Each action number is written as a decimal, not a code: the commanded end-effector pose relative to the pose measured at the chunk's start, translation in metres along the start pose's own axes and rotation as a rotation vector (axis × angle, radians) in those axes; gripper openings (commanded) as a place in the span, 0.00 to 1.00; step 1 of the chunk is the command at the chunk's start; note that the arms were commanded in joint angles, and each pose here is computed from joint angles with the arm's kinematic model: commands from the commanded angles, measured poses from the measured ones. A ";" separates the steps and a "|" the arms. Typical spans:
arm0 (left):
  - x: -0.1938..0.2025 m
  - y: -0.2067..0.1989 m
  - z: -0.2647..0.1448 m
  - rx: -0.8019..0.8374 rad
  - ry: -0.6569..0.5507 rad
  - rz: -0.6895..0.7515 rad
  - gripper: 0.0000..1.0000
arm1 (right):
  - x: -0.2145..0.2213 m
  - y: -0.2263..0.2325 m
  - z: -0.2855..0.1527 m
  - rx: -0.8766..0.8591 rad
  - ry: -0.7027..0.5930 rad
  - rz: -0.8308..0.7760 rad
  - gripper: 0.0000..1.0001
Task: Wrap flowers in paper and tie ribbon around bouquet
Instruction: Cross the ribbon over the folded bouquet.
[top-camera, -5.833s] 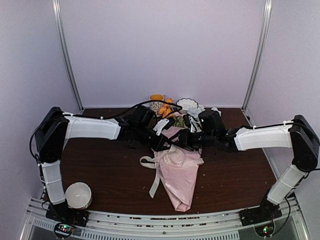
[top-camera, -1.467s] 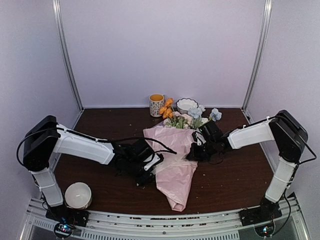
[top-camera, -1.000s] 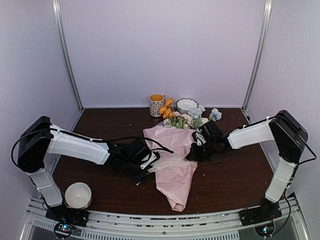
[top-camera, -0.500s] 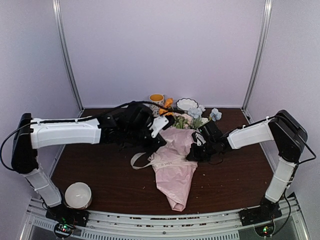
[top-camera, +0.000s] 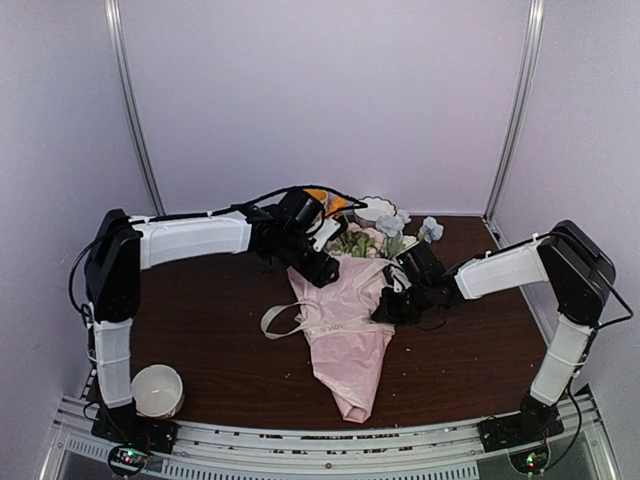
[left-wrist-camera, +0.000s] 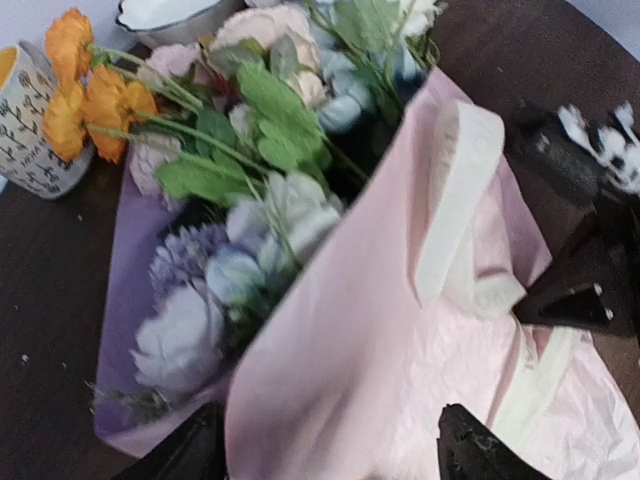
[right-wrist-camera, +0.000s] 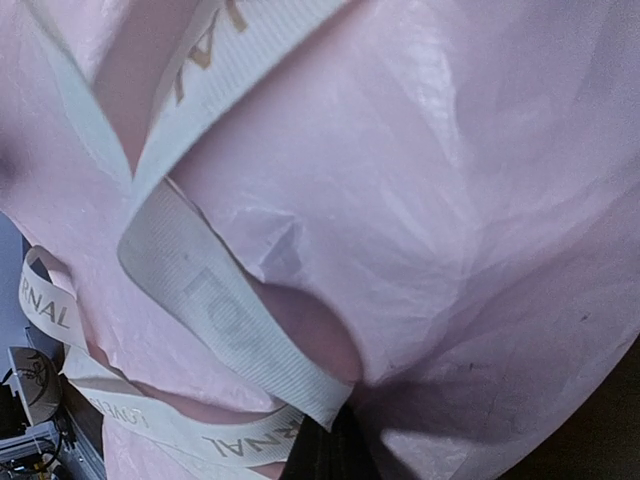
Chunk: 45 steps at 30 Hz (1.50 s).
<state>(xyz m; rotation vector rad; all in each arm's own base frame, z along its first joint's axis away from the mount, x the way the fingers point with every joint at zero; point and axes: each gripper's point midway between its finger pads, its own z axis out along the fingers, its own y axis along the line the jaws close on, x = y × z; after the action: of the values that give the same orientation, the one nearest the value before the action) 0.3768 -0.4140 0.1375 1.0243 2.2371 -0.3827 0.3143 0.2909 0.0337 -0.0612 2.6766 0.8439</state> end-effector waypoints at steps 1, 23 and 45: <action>-0.023 -0.041 -0.054 0.147 -0.176 0.133 0.69 | 0.005 0.008 -0.007 -0.019 0.004 -0.007 0.00; 0.081 -0.086 0.029 0.143 0.085 0.596 0.64 | -0.001 0.031 -0.015 -0.105 0.013 0.005 0.00; 0.064 -0.097 0.009 0.182 -0.014 0.553 0.00 | 0.004 0.031 -0.008 -0.086 0.085 -0.051 0.00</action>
<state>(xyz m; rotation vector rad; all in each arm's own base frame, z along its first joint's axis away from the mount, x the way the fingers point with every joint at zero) 0.2789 -0.4297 0.0397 1.7608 1.9252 -0.2231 0.3080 0.3067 0.0578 -0.1210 2.6807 0.9510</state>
